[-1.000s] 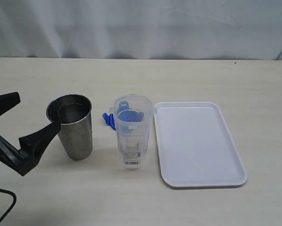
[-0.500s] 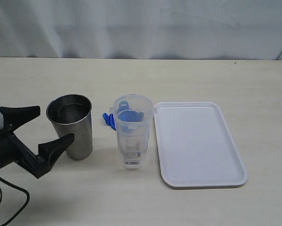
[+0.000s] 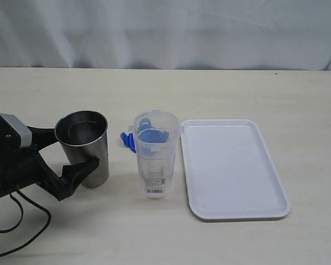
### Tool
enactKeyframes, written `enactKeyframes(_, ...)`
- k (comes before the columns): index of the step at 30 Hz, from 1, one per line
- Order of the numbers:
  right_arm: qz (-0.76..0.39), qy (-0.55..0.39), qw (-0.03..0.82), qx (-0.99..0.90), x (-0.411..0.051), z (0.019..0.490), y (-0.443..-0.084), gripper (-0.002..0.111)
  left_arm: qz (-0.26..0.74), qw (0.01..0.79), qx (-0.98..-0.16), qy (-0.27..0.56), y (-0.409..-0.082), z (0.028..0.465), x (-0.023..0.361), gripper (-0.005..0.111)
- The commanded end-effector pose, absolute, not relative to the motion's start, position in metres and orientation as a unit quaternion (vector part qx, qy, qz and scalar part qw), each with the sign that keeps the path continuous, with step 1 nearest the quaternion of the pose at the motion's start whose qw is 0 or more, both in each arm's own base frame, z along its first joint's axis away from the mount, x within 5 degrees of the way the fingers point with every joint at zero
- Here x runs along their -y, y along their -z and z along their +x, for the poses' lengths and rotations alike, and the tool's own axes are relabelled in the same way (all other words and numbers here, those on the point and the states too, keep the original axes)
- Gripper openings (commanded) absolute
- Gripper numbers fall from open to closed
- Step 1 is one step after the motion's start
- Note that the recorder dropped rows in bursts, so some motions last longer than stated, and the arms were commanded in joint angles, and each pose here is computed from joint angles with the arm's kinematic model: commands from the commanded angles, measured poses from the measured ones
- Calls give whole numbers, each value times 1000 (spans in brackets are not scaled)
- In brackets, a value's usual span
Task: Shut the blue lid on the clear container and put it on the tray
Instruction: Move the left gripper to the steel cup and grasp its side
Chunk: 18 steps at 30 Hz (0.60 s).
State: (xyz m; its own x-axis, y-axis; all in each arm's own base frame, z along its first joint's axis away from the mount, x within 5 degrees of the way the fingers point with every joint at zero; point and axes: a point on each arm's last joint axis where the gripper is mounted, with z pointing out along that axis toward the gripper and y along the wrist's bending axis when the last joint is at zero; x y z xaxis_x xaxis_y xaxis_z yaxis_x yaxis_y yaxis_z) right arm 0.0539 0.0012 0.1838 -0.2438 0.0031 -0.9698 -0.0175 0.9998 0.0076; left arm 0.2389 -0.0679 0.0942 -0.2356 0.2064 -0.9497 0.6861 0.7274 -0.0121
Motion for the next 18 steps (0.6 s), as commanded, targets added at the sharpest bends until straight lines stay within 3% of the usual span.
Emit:
enactKeyframes(1, -5, -9, 614, -789, -1, 54, -183, 4, 311, 543, -744, 234, -87, 250, 71, 105)
enactKeyframes(18, -5, -9, 614, -789, -1, 54, -183, 4, 336, 545, -715, 280, -82, 287, 81, 105)
